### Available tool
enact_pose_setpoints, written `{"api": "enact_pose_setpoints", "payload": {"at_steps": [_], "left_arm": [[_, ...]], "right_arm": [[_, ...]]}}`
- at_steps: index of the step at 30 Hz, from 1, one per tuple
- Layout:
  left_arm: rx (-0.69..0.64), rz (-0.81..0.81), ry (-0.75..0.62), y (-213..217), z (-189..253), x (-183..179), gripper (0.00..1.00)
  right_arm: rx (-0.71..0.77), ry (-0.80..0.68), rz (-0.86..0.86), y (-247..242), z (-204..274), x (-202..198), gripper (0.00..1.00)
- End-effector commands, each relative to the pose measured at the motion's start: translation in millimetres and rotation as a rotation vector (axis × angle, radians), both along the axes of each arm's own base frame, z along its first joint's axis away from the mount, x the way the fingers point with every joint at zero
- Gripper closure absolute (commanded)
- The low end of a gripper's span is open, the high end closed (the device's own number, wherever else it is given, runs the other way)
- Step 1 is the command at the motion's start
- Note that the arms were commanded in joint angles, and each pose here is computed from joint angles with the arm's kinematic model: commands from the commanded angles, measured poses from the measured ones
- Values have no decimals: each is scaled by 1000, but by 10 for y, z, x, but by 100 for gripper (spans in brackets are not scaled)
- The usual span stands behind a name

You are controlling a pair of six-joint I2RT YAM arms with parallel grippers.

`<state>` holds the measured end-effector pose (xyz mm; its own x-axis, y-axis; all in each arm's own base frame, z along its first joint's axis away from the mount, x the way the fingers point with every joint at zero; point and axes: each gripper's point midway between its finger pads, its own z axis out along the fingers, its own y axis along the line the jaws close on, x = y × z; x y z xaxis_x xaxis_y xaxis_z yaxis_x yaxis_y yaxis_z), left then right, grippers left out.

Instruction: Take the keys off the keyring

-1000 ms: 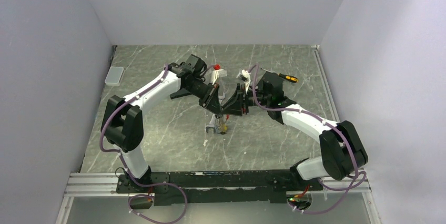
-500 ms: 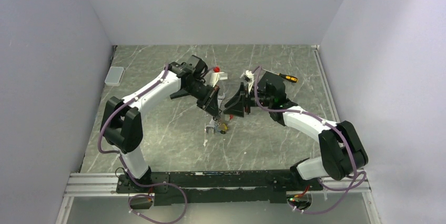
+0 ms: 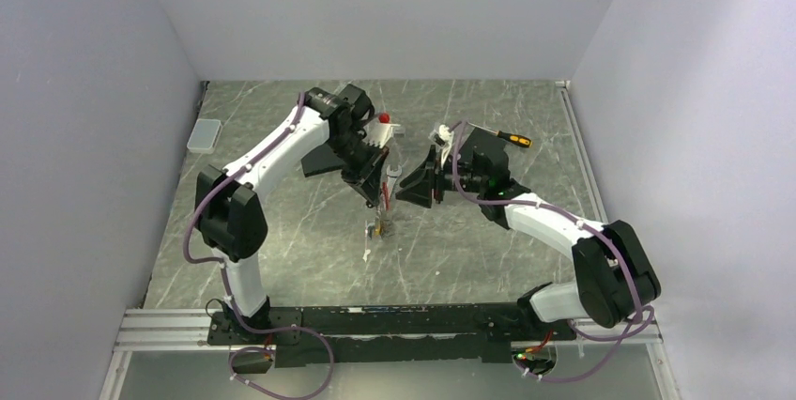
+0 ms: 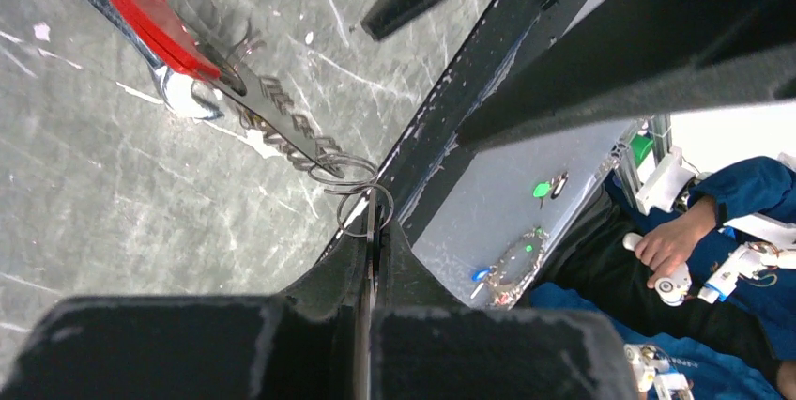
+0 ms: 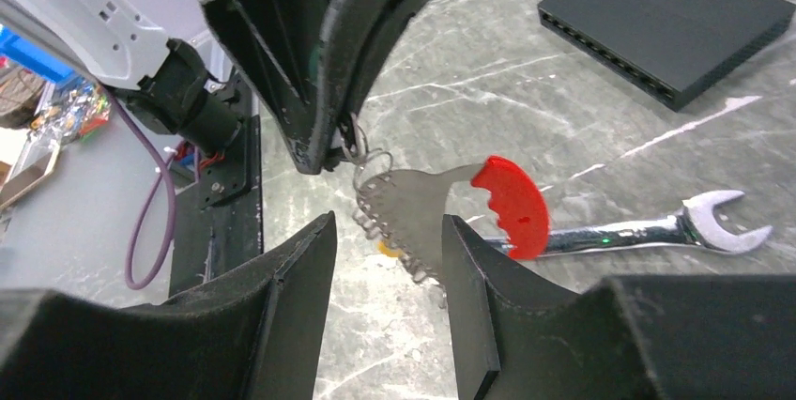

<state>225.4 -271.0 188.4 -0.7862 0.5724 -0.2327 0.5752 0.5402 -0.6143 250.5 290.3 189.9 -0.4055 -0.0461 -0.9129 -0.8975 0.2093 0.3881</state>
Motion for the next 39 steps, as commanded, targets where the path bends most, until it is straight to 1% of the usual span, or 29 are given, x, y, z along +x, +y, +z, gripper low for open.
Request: {"api": "enact_pose_setpoints", "payload": {"at_steps": [1,18,28,34,39], "left_arm": [[24,-31,37,40,95,-118,100],[-46,-53,63,-49,244,-224,100],[-70,-63,66,-61,294,-259,100],[-81,-66,72,-65,306,-277,100],[-86,-73,75,-67,306,-289,100]], "right_arm": [[43,-99,29,116,189,-68,51],[-27,-175,48,334,30,-181,54],[-51,-172,50,431,-43,-173,55],[-65,-170,-4,426,-70,-73,56],[-48,-179,-15,427,-4,-59,54]]}}
